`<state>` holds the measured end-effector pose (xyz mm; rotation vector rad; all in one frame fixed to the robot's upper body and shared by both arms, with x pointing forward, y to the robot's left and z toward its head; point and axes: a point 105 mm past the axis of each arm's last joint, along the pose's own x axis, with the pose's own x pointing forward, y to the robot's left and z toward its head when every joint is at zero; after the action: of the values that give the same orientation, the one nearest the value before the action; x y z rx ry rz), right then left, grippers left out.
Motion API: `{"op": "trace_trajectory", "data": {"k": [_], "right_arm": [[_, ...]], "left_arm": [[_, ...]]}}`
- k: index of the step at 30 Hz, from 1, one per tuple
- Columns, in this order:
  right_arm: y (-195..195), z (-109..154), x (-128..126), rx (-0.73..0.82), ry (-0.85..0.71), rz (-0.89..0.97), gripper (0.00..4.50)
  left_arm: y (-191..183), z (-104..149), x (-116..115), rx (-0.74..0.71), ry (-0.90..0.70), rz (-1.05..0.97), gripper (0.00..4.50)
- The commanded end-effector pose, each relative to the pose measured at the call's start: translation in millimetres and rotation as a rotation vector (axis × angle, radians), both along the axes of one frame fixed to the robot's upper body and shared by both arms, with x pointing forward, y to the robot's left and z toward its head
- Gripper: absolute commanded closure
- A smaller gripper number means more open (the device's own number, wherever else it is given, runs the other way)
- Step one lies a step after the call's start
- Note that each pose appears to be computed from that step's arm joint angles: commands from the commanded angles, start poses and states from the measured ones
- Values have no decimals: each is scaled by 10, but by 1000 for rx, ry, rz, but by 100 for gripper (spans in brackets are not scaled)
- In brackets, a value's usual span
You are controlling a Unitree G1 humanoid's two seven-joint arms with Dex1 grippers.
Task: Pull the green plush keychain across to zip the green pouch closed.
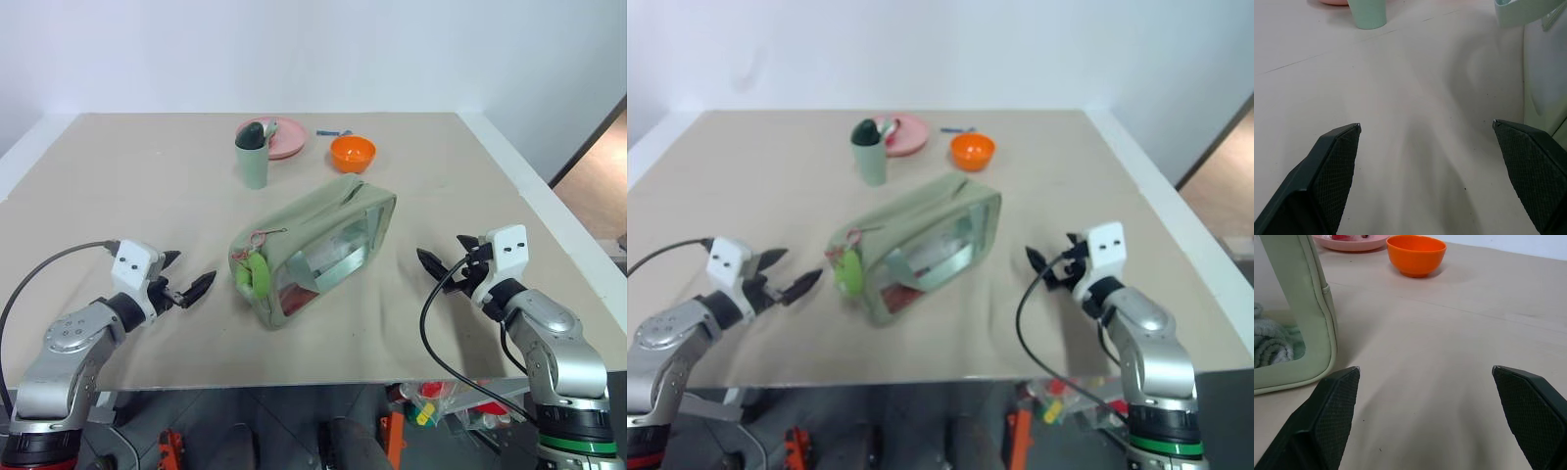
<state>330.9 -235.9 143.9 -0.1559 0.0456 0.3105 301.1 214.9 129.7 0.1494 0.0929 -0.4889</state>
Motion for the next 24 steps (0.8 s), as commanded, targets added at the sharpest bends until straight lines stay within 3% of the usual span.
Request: {"op": "trace_trajectory", "data": {"k": [1, 13, 15, 18, 21, 24], "right_arm": [[-52, 124, -29, -15, -51, -6, 1], [57, 192, -44, 9, -33, 84, 1], [105, 297, -45, 15, -36, 136, 1], [154, 575, -22, -35, -57, 245, 1], [244, 930, 71, -128, -102, 379, 1], [432, 1175, 209, -208, -142, 505, 1]], "left_arm": [[-1, 110, 22, -6, -43, -14, 2], [-34, 245, -45, -48, -60, -92, 2], [-17, 367, -69, -54, -82, -130, 2], [-78, 756, -126, -56, -144, -257, 2], [-315, 1164, -330, -32, -158, -481, 2], [-550, 1324, -544, -13, -117, -660, 2]]}}
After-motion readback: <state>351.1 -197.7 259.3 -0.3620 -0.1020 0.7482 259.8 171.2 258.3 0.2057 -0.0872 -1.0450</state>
